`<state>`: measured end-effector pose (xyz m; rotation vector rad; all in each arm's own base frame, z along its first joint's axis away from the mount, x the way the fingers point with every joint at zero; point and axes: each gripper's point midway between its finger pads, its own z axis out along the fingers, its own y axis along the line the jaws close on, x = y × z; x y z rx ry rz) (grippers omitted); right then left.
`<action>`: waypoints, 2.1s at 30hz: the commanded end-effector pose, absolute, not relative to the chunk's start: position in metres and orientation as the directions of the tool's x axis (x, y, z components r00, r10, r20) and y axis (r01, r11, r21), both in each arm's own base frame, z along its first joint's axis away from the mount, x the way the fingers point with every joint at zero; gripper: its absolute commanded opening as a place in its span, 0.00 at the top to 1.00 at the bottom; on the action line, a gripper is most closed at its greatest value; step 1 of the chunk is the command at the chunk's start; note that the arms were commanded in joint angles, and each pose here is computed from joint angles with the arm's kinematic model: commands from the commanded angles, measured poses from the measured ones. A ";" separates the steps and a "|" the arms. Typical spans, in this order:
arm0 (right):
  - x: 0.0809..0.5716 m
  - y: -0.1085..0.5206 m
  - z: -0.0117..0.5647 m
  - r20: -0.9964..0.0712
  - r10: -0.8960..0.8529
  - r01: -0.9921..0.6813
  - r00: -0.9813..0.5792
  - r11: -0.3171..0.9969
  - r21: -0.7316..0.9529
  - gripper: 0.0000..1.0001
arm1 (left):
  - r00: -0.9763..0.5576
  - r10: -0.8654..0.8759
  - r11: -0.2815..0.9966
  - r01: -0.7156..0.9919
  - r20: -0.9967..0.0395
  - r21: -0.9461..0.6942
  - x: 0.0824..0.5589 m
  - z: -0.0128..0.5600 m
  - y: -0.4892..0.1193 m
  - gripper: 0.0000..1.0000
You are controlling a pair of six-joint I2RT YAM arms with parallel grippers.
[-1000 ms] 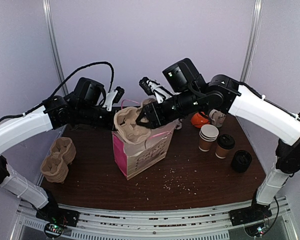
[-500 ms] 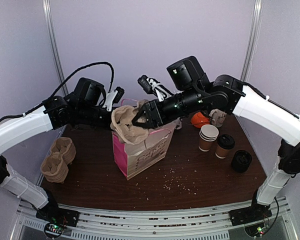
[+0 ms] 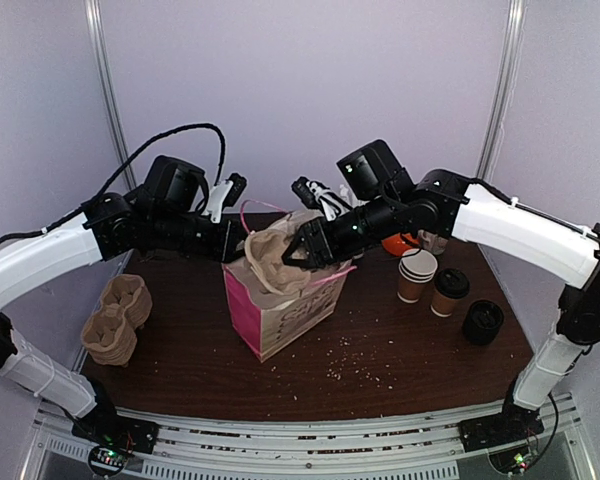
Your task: Pack the takeout coffee
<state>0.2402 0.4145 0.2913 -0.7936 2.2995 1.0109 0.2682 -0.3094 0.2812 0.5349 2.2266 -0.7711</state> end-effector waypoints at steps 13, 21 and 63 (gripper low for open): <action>0.267 0.388 0.278 -0.649 -0.336 -0.657 -0.683 0.671 0.343 0.55 | -0.628 0.112 0.694 0.604 -0.770 -0.392 0.266 0.302 -0.318 1.00; 0.276 0.389 0.267 -0.636 -0.367 -0.630 -0.679 0.736 0.248 0.55 | -0.634 0.101 0.689 0.601 -0.767 -0.406 0.267 0.303 -0.320 1.00; 0.300 0.383 0.230 -0.672 -0.348 -0.573 -0.654 0.808 0.139 0.56 | -0.657 0.020 0.656 0.578 -0.754 -0.486 0.289 0.311 -0.353 0.72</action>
